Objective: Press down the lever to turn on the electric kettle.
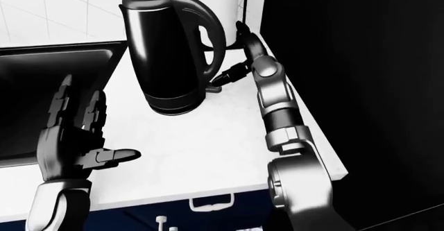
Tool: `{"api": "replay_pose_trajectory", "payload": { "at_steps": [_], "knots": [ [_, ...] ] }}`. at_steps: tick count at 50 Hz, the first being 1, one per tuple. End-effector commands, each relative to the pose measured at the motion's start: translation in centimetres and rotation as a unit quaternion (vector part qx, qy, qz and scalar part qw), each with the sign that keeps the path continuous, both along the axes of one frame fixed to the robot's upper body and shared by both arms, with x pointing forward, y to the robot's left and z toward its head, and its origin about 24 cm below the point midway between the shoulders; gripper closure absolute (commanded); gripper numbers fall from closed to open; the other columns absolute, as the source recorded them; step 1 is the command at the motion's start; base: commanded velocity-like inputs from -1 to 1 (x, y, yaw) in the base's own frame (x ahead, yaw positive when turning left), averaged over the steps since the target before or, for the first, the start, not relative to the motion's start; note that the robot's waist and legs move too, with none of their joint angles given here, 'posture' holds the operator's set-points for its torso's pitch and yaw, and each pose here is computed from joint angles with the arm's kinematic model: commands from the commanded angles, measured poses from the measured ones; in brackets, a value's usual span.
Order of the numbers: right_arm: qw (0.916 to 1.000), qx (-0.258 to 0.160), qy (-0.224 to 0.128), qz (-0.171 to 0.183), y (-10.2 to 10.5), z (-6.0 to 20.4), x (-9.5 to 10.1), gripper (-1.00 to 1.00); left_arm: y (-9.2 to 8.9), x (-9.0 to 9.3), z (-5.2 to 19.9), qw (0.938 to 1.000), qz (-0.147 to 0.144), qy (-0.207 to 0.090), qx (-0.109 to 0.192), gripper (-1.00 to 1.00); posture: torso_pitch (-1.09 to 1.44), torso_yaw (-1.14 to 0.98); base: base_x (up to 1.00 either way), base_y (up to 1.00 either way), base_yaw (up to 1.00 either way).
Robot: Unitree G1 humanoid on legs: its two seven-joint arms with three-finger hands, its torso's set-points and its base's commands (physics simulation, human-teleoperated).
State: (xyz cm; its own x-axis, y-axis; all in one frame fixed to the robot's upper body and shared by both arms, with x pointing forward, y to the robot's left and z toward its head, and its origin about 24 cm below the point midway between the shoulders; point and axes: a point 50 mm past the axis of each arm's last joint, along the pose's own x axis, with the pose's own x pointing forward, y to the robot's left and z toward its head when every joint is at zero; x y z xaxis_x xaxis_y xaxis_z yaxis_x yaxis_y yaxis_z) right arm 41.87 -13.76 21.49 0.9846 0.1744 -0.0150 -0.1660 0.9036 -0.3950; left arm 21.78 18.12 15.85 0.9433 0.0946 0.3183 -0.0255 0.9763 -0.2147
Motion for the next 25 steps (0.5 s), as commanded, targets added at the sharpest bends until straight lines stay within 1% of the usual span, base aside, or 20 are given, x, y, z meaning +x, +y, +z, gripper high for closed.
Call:
{"api": "replay_pose_trajectory", "payload": {
  "at_steps": [1, 5, 10, 16, 25],
  "knots": [
    [0.998, 0.0, -0.063, 0.005, 0.3, 3.2, -0.1, -1.0, -0.1, -0.4, 1.4, 0.9991, -0.002, -0.041, 0.005, -1.0, 0.0, 0.0, 0.0, 0.0, 0.0],
    [0.998, -0.003, -0.063, 0.003, 0.3, 3.0, 0.1, -1.0, -0.1, -0.5, 1.4, 0.9991, -0.002, -0.042, 0.004, -1.0, 0.0, 0.0, 0.0, 0.0, 0.0],
    [0.9981, -0.02, -0.059, -0.003, 0.3, 2.7, 0.3, -1.0, -0.1, -0.6, 1.5, 0.9991, -0.003, -0.043, 0.003, -1.0, 0.0, 0.0, 0.0, 0.0, 0.0],
    [0.9981, -0.029, -0.054, -0.007, 0.4, 2.4, 0.4, -1.0, -0.1, -0.6, 1.5, 0.9991, -0.004, -0.043, 0.002, -1.0, 0.0, 0.0, 0.0, 0.0, 0.0],
    [0.9983, -0.033, -0.045, -0.015, 0.3, 1.7, 0.5, -1.0, -0.1, -0.6, 1.5, 0.999, -0.003, -0.044, 0.001, -1.0, 0.0, 0.0, 0.0, 0.0, 0.0]
  ]
}}
